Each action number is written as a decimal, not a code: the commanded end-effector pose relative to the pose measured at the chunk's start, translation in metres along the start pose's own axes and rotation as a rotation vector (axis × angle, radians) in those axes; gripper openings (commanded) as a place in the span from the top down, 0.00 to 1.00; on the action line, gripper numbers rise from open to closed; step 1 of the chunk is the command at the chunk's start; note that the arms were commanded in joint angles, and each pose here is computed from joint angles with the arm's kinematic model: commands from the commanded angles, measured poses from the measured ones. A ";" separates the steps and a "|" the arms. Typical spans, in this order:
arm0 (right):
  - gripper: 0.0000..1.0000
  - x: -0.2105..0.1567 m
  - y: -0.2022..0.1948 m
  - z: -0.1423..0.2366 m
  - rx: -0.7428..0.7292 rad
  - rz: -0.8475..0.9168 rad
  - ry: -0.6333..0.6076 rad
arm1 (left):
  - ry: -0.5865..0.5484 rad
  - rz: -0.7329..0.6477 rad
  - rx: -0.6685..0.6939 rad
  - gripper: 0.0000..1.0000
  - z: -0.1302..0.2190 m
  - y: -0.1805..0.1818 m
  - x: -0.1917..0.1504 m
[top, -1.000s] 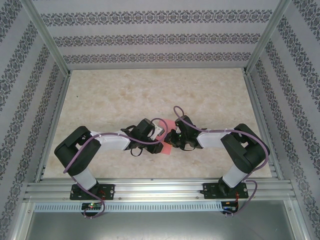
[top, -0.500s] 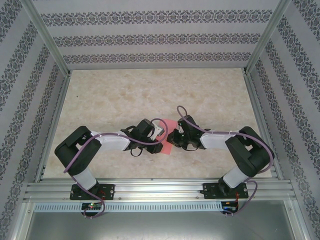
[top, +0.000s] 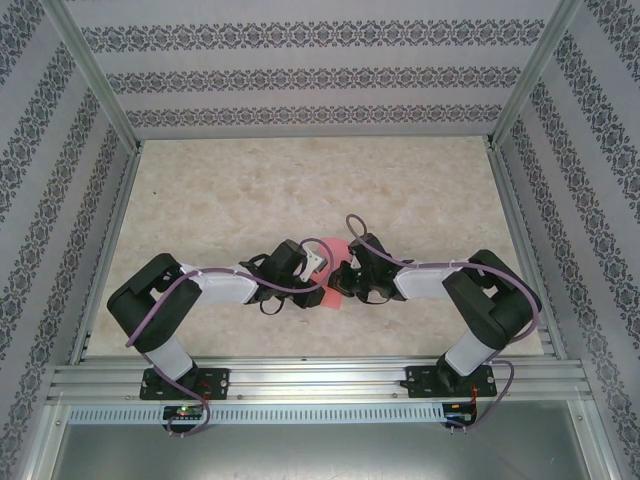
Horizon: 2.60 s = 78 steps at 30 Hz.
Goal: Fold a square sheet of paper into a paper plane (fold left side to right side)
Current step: Fold the triangle a second time at the center of the table.
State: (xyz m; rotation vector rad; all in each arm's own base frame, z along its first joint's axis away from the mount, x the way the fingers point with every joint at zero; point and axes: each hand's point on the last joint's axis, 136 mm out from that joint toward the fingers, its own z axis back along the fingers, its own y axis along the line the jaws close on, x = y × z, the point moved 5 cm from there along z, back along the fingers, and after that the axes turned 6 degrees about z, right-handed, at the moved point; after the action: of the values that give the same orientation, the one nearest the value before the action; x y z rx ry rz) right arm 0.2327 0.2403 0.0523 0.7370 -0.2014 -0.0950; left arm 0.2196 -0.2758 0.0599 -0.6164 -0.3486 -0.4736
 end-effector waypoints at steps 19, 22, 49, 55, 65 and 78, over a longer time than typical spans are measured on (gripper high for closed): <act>0.93 0.012 0.020 -0.001 0.026 0.029 -0.029 | 0.064 0.025 0.053 0.71 -0.002 0.010 -0.021; 0.93 0.012 0.018 -0.006 0.013 0.028 -0.021 | 0.063 0.024 0.055 0.71 -0.002 0.010 -0.022; 0.91 0.040 -0.027 0.013 -0.223 0.081 -0.070 | 0.085 0.051 0.073 0.73 -0.004 0.018 -0.039; 0.91 0.052 -0.045 0.023 -0.255 0.065 -0.087 | 0.083 0.052 0.074 0.73 -0.003 0.018 -0.039; 0.90 0.069 -0.017 0.061 -0.237 0.144 -0.165 | 0.064 0.045 0.064 0.72 -0.001 0.014 -0.035; 0.90 0.029 0.022 0.009 -0.063 0.096 -0.060 | 0.055 0.033 0.059 0.71 -0.001 0.011 -0.030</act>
State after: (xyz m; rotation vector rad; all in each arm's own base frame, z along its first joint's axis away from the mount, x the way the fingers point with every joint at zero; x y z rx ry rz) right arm 0.2570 0.2373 0.0840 0.6216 -0.3012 0.0019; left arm 0.2161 -0.2724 0.0584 -0.6288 -0.3873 -0.4574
